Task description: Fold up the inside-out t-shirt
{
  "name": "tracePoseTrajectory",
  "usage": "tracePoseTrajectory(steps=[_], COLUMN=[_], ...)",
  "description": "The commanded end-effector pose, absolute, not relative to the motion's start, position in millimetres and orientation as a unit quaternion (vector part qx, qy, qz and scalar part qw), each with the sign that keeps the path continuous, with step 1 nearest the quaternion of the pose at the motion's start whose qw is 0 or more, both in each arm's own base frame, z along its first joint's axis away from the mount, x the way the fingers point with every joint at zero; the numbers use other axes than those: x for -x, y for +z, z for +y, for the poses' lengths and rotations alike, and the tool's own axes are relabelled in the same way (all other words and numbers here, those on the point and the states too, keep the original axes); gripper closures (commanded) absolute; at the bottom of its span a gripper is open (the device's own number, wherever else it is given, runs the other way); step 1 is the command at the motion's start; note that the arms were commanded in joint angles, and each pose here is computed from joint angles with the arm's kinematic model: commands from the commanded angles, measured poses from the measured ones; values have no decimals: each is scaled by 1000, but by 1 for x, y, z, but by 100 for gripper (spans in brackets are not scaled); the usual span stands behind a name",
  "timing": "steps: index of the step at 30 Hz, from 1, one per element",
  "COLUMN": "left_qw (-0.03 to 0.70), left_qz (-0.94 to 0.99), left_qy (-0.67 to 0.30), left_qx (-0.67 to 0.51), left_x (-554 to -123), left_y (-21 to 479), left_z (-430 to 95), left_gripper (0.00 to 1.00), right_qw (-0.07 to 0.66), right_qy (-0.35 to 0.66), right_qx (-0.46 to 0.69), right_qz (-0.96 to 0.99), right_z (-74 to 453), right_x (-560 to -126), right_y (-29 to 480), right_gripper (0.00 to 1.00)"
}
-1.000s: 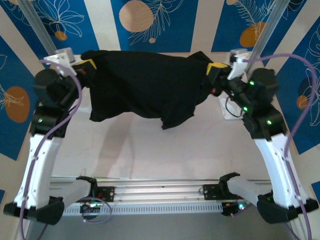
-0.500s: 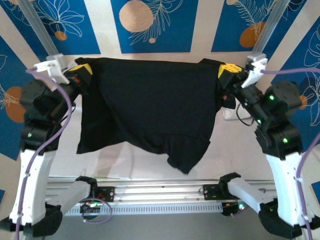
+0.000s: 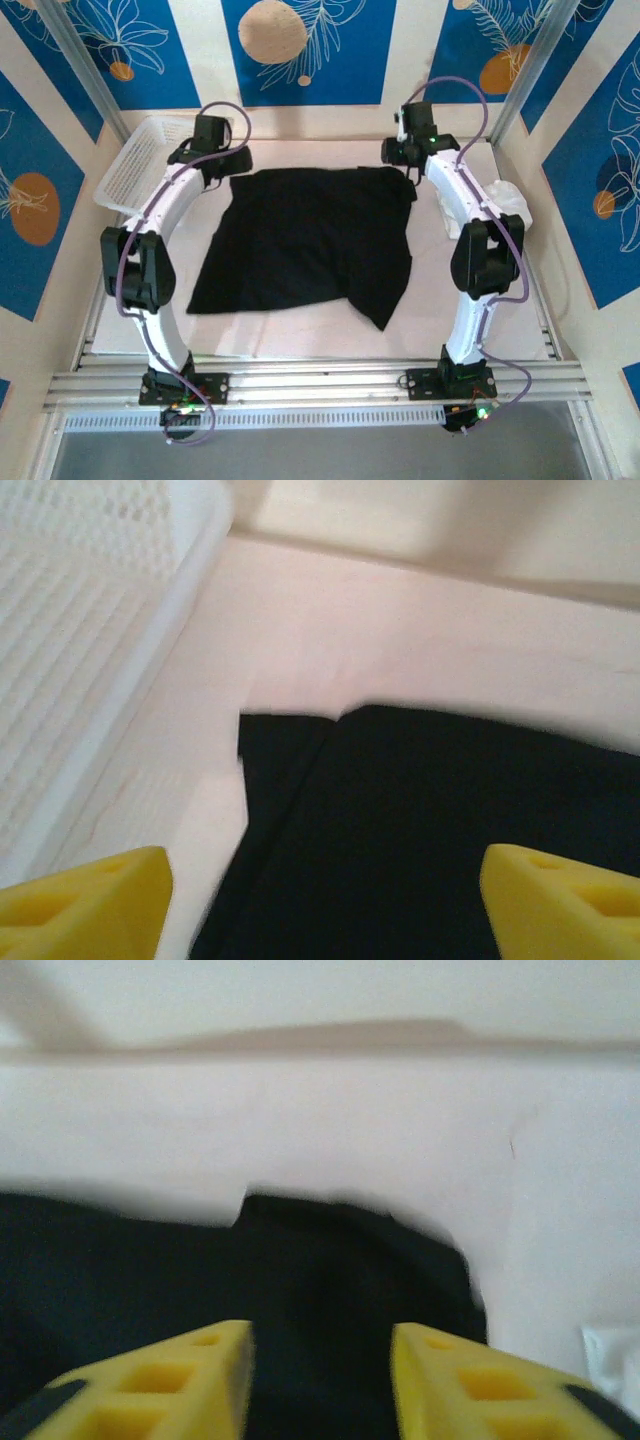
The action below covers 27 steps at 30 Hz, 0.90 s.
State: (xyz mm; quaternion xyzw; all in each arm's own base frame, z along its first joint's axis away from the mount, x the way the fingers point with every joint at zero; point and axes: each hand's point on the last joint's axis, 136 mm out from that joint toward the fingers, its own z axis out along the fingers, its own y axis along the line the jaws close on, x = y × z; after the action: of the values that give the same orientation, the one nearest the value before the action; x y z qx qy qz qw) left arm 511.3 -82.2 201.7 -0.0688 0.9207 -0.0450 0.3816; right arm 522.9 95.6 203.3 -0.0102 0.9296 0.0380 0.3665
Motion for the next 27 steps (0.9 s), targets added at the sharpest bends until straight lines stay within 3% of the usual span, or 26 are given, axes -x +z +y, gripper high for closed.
tracePoseTrajectory(steps=[1, 7, 11, 20, 27], left_qw=[369, 292, 259, 207, 179], left_qz=[927, 949, 956, 969, 975], left_qy=[-6, -25, -44, -57, -56], left_qx=[72, 113, 127, 121, 117], left_x=[-459, -387, -382, -366, -357], left_y=[199, 120, 83, 40, 18], left_z=[-55, -34, -37, -45, -46], left_gripper=[12, 11, 15, 45, 76], right_qw=[381, 294, 269, 253, 246], right_qy=[64, 186, 186, 190, 185], right_qx=[41, 169, 203, 198, 194], right_qz=[922, 922, 923, 928, 931], right_z=[123, 234, 268, 274, 274], right_x=[-475, -363, -338, -342, -345], right_y=[236, 174, 150, 140, 135], right_gripper=[43, 32, 31, 32, 32])
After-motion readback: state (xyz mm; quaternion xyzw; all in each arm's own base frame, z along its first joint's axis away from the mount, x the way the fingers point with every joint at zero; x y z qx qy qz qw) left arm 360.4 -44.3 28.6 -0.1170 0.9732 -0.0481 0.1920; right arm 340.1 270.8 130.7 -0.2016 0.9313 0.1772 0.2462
